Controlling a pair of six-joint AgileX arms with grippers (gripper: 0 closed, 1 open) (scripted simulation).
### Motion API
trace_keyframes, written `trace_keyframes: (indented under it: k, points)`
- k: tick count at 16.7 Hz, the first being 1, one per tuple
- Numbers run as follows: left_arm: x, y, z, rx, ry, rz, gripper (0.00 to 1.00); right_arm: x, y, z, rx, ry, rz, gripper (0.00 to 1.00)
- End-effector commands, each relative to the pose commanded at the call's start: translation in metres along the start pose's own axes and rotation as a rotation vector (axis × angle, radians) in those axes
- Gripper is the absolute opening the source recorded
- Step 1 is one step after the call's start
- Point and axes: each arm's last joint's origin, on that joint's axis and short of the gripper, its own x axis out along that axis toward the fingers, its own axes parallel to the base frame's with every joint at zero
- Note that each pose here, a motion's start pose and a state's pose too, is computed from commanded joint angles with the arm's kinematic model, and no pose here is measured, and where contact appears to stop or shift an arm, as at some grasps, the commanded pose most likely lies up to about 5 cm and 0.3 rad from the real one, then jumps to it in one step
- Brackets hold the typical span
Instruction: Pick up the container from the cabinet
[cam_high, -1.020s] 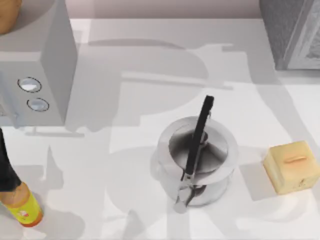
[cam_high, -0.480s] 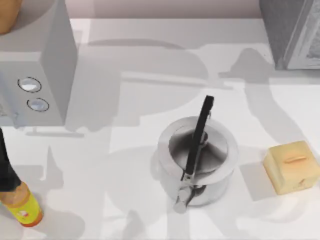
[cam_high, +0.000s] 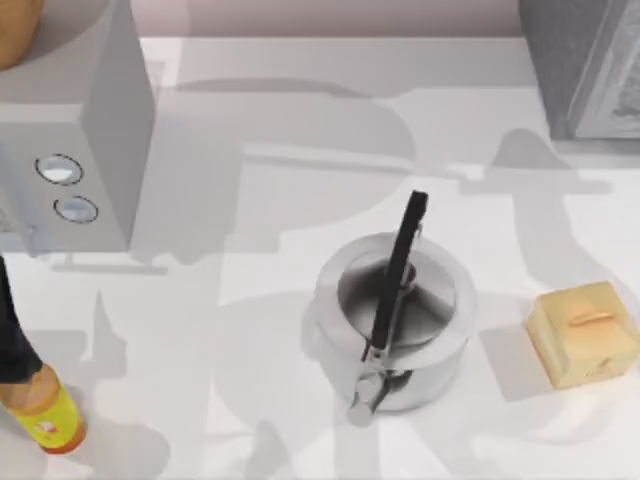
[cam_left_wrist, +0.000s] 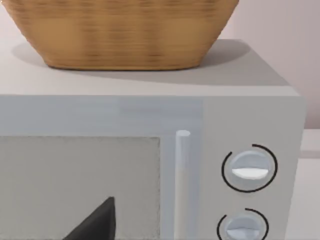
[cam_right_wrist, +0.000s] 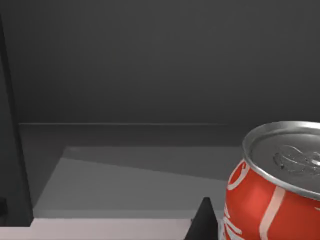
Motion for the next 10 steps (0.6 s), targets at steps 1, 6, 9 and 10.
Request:
trace_keyframes:
  k: [1,6,9,10]
  points:
    - [0.000,0.000,0.000,0.000,0.000,0.000,1.00,0.000,0.000,0.000,0.000,0.000,0.000,0.00]
    - [0.000,0.000,0.000,0.000,0.000,0.000,1.00,-0.003,-0.013,-0.020,-0.013,0.009,-0.002,0.00]
    - [0.000,0.000,0.000,0.000,0.000,0.000,1.00,-0.007,-0.029,-0.051,-0.023,0.021,-0.004,0.00]
    - [0.000,0.000,0.000,0.000,0.000,0.000,1.00,-0.009,-0.034,-0.065,-0.025,0.026,-0.004,0.00]
